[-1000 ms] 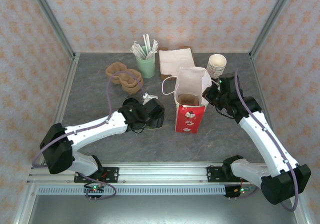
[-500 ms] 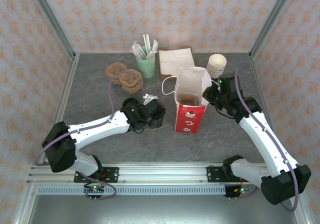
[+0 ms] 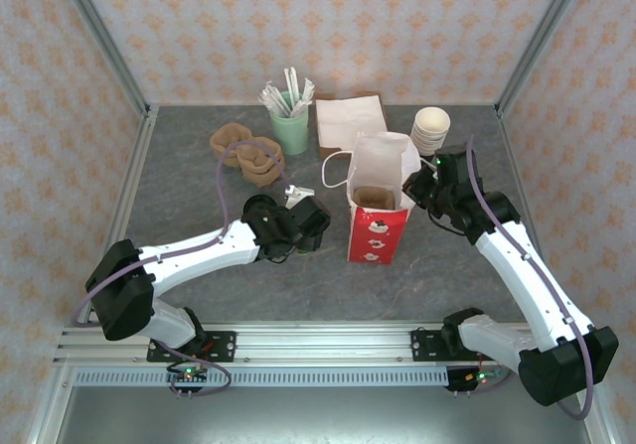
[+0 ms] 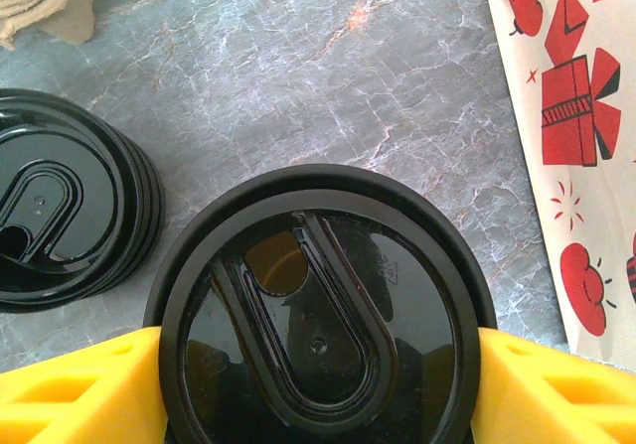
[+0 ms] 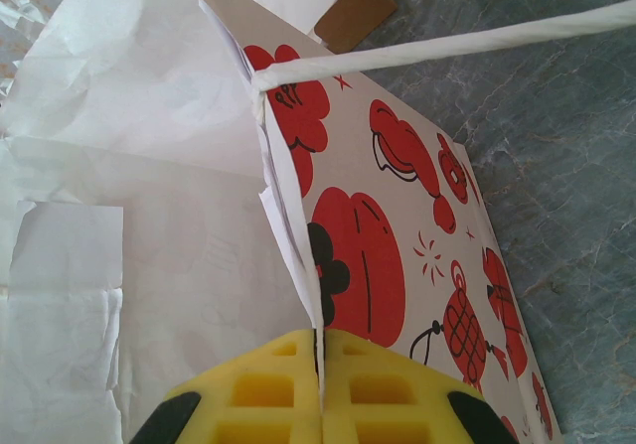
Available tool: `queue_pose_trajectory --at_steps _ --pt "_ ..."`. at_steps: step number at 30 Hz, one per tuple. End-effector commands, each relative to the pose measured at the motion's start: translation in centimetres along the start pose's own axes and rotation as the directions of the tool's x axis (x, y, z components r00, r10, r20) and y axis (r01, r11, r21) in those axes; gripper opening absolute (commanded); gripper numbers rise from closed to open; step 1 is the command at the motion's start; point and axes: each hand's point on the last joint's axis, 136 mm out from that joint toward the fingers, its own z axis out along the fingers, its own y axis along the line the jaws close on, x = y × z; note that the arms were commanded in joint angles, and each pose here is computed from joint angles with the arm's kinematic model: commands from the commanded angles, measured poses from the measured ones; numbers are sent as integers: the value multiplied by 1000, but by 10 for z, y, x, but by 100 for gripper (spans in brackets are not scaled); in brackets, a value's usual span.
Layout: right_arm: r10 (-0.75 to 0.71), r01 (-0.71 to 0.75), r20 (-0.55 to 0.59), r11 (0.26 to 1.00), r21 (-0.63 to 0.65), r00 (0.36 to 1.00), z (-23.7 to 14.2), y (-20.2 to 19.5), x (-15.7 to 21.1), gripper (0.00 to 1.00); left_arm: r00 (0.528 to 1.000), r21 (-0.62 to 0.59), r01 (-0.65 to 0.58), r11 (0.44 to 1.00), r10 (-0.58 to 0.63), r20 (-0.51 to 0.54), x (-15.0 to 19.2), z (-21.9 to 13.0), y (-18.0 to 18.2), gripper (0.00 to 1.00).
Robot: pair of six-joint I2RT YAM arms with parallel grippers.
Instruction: Pack the takeout coffee
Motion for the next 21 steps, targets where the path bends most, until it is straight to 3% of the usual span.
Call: queue_pose_trajectory --at_steps 1,11,21 --pt "-17 17 10 1000 7 1000 -3 -1 1 5 999 -55 -29 998 27 -33 17 8 9 70" --pt "-10 10 11 1000 5 1000 -4 0 0 5 999 -43 -6 999 7 33 -1 -10 13 68" --pt "61 -61 6 998 9 998 0 -5 6 4 986 -44 49 998 -41 159 -37 -71 37 66"
